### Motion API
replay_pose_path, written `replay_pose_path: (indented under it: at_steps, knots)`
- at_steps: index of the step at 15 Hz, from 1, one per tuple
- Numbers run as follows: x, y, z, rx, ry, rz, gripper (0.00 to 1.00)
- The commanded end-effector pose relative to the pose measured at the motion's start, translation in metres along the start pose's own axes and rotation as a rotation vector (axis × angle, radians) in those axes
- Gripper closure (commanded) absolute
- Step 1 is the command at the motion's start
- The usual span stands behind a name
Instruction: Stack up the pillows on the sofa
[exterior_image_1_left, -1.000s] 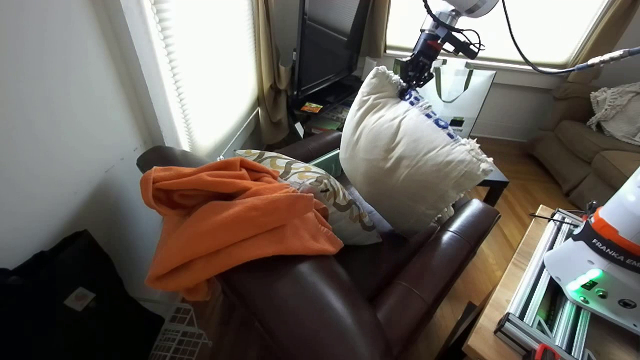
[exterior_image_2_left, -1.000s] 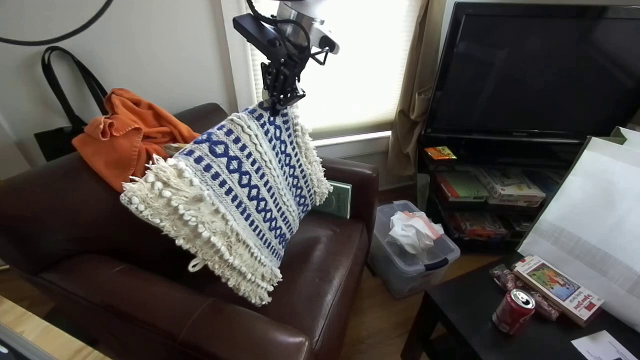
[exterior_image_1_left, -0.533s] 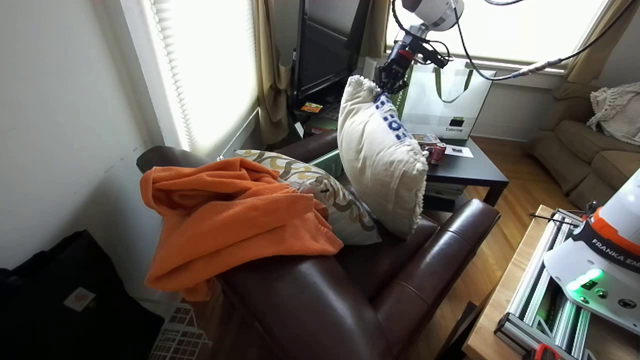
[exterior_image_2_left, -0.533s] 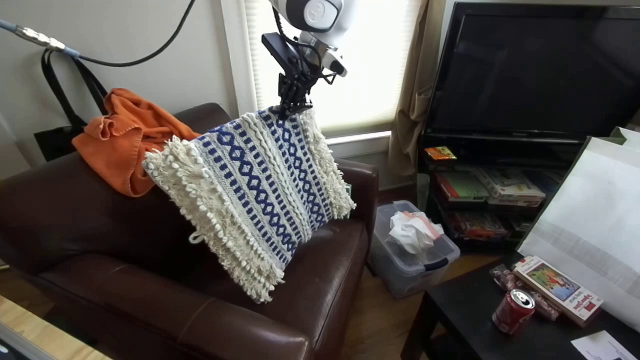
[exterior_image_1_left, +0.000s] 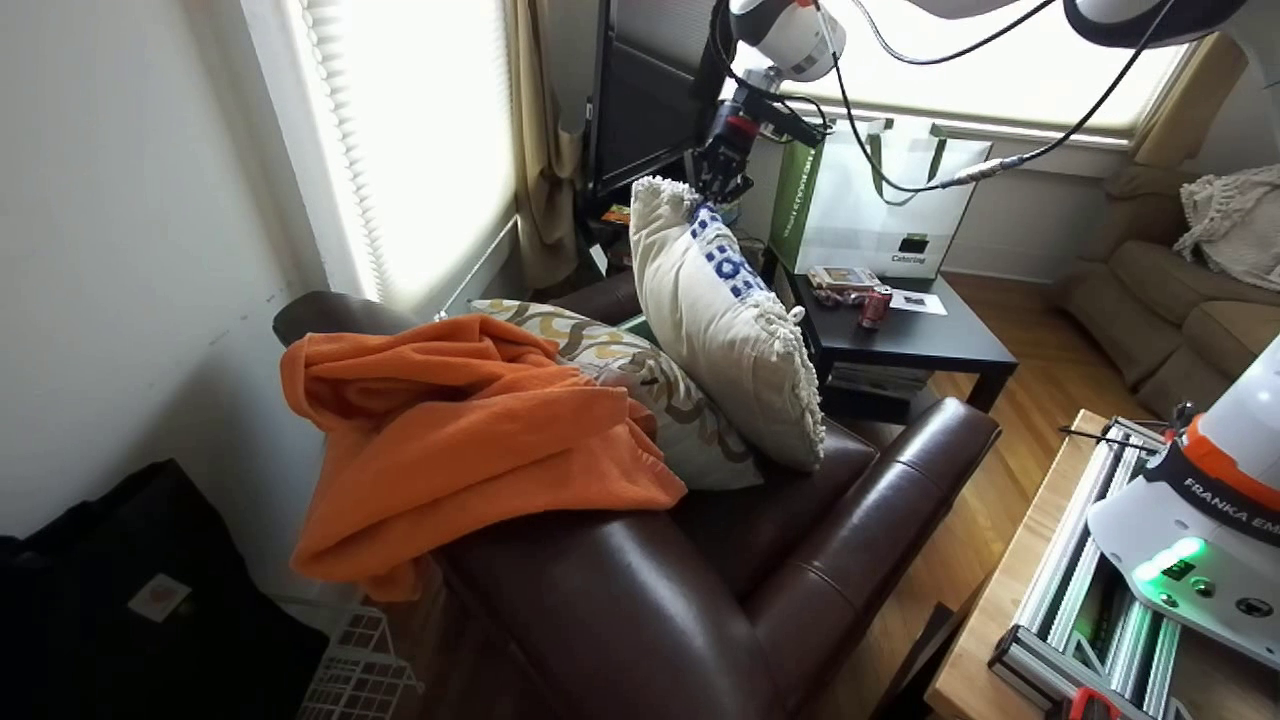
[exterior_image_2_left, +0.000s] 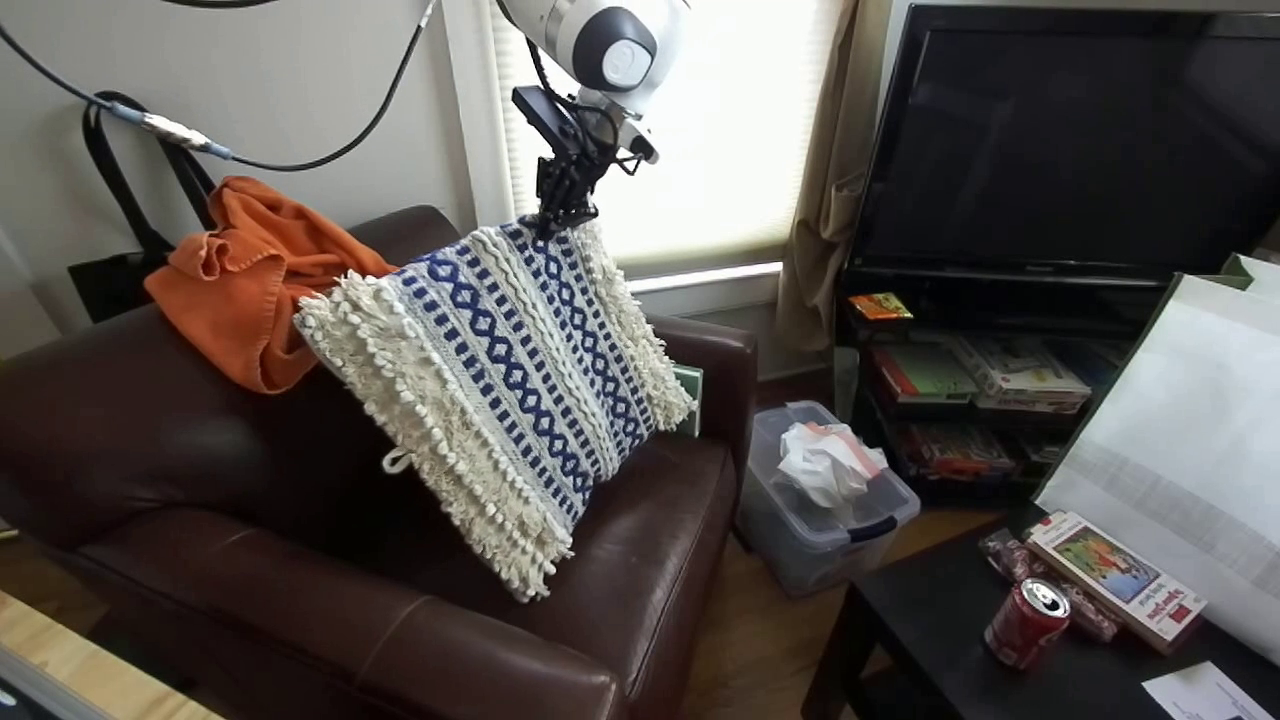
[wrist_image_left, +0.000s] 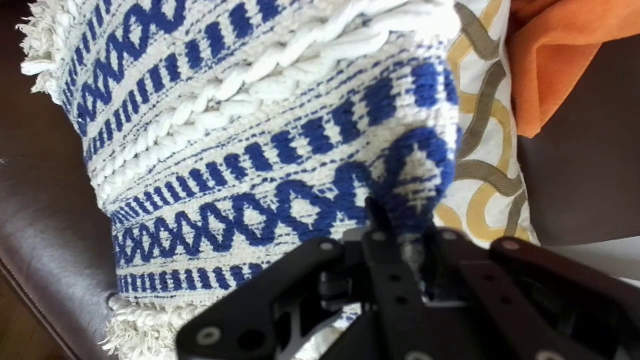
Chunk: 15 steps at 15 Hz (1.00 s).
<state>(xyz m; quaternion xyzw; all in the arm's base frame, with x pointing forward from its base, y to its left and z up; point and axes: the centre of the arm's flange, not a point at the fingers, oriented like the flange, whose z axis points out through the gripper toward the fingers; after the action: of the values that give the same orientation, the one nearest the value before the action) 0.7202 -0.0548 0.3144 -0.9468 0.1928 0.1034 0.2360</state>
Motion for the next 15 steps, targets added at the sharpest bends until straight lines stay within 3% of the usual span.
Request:
replay_pose_path:
  at_steps: [1,11,12,13,15]
  knots:
    - [0.034,-0.038,-0.028,-0.021,-0.018,-0.025,0.97]
    - [0.059,-0.089,0.015,-0.124,-0.097,-0.052,0.97]
    - [0.057,-0.093,0.019,-0.14,-0.107,-0.053,0.62]
    - [0.054,-0.096,0.022,-0.152,-0.112,-0.055,0.6]
    - [0.04,-0.104,0.019,-0.132,-0.139,-0.063,0.48]
